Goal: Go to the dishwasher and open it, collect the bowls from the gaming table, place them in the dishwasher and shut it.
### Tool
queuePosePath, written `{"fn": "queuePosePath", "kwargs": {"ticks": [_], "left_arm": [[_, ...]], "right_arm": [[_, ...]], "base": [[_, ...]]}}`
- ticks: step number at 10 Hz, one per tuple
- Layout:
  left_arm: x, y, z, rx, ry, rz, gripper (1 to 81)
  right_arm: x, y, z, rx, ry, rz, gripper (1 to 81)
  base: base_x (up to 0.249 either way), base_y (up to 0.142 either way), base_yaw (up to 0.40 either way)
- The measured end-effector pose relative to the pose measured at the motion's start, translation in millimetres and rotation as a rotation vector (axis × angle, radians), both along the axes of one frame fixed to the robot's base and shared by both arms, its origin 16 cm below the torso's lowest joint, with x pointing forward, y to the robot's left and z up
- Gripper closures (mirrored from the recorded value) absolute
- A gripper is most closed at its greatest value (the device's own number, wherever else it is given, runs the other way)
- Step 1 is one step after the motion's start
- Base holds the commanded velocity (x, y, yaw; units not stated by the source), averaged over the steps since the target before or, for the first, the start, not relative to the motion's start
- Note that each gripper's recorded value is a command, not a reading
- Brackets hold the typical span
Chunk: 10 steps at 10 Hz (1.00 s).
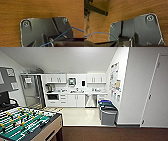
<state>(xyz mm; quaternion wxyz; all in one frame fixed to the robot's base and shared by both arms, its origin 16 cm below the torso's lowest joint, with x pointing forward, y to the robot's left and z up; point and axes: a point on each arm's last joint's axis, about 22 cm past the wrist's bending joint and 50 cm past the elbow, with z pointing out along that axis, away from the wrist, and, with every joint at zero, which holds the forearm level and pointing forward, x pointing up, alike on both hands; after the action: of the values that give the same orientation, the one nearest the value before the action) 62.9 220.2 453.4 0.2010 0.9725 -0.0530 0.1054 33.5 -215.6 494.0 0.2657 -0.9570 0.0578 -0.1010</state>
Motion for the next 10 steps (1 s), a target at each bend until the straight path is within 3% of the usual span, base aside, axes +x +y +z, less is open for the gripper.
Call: {"fn": "queuePosePath", "kwargs": {"ticks": [7,10], "left_arm": [[-0.4,-8.4,0.1,-0.01,0.0,-0.001,1.0],[-0.3,-7.4,0.0,-0.008,0.0,-0.001,1.0]], "right_arm": [[-0.3,-1.8,-0.9,-0.004,0.0,0.0,1.0],[-3.5,15.1,-0.5,0.017,0.005,0.003,1.0]], "base": [[0.191,0.0,0.0],[0.191,0.0,0.0]]}}
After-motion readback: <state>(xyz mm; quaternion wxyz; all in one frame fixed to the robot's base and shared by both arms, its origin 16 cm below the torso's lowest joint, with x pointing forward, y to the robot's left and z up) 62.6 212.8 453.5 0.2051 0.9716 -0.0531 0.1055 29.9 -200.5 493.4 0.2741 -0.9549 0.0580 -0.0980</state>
